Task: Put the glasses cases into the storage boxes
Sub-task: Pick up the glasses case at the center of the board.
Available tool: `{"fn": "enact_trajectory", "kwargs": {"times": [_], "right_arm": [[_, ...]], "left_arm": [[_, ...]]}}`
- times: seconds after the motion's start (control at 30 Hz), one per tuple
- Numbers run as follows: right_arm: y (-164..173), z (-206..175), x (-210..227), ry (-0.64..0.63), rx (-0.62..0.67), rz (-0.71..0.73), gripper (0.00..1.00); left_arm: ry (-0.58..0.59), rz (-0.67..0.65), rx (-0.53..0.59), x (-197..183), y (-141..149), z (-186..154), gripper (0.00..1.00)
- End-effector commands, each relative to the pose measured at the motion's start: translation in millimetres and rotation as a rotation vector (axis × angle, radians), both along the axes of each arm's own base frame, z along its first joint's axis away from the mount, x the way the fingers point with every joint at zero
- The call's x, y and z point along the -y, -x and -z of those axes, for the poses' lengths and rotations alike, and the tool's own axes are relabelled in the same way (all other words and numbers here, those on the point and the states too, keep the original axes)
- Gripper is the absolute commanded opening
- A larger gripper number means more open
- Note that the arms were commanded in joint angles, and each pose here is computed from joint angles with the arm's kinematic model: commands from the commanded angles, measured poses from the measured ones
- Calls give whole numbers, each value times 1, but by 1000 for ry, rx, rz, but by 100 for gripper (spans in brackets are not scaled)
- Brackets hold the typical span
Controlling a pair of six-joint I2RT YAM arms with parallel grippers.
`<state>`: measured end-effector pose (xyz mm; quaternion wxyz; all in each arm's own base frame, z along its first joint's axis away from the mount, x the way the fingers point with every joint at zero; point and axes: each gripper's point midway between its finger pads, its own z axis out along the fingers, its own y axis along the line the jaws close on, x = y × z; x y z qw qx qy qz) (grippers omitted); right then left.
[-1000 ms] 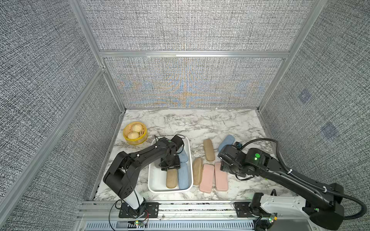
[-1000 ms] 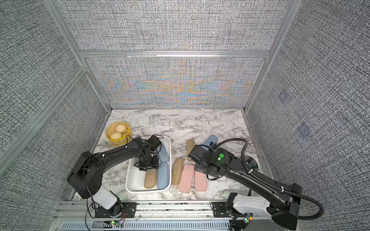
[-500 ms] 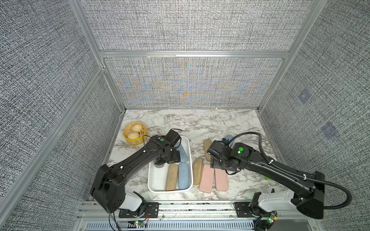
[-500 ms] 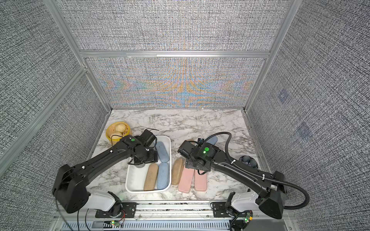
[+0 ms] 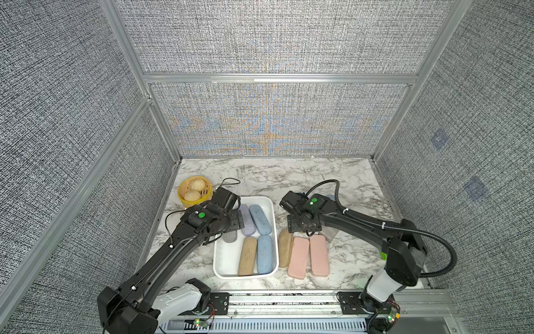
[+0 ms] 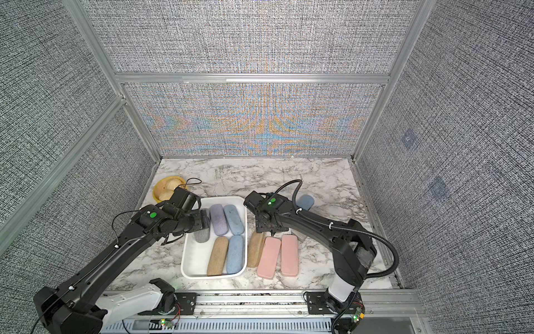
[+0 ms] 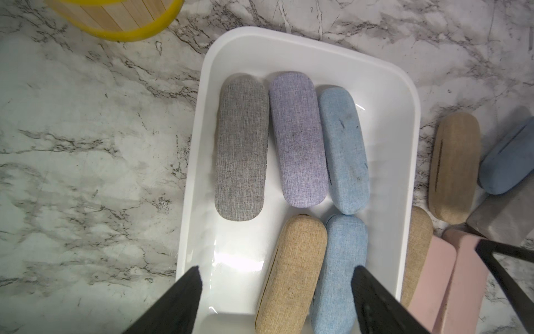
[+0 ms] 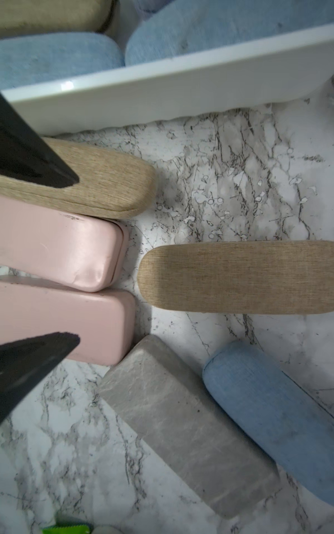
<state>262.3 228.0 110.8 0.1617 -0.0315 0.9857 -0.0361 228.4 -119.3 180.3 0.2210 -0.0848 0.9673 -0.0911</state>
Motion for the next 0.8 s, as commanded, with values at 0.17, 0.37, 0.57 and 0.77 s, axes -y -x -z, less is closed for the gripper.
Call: {"fn": "enact_trajectory", "kwargs": {"times": [0.17, 0.37, 0.57, 0.77], "right_arm": [[-35, 33, -3, 49, -29, -7, 78], [-45, 53, 1, 120, -32, 7, 76], [-46, 63, 8, 129, -32, 24, 76], [-43, 58, 12, 119, -21, 25, 78]], "left_arm": [[-63, -126, -71, -37, 17, 25, 95], [-56, -161, -79, -43, 13, 33, 99], [-79, -183, -106, -50, 0, 49, 100], [-27, -192, -195, -47, -14, 85, 100]]}}
